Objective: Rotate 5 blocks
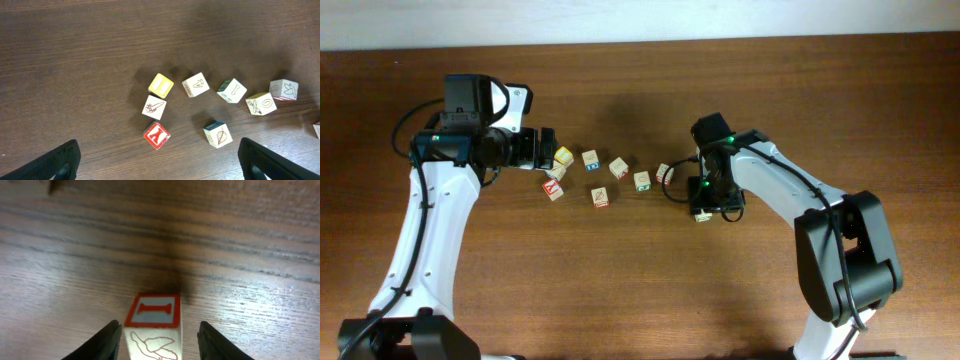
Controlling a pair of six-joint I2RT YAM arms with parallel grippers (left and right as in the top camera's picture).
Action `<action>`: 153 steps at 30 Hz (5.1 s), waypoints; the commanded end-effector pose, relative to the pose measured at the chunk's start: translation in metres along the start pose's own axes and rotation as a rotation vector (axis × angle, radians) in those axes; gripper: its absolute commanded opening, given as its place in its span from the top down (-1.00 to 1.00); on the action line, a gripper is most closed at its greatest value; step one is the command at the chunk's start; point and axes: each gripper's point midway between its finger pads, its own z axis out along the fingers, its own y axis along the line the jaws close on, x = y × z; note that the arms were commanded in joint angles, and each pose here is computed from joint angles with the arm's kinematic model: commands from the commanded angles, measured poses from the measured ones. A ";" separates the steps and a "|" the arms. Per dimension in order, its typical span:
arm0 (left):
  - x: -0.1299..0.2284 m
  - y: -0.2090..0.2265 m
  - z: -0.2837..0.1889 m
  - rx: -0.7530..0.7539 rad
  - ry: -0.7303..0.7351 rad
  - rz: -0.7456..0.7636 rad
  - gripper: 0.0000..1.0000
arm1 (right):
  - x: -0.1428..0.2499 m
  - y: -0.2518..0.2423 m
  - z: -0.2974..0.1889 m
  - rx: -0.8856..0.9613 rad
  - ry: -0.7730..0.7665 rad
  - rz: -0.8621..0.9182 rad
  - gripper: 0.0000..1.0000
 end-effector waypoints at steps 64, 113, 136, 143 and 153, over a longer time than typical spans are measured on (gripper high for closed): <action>-0.008 0.001 -0.004 -0.006 -0.018 -0.013 -0.98 | -0.084 0.060 0.011 0.114 -0.250 0.311 0.14; -0.008 0.001 -0.004 -0.006 -0.018 -0.013 -0.98 | 0.004 0.043 -0.005 0.133 0.028 0.033 0.04; -0.008 0.001 -0.004 -0.006 -0.018 -0.013 -0.98 | 0.008 0.080 0.012 0.132 0.039 0.012 0.46; -0.008 0.001 -0.004 -0.006 -0.018 -0.013 -0.98 | 0.010 0.066 0.014 0.157 0.058 0.066 0.51; -0.008 0.001 -0.004 -0.006 -0.018 -0.013 -0.98 | 0.012 0.063 0.015 0.166 0.065 0.070 0.51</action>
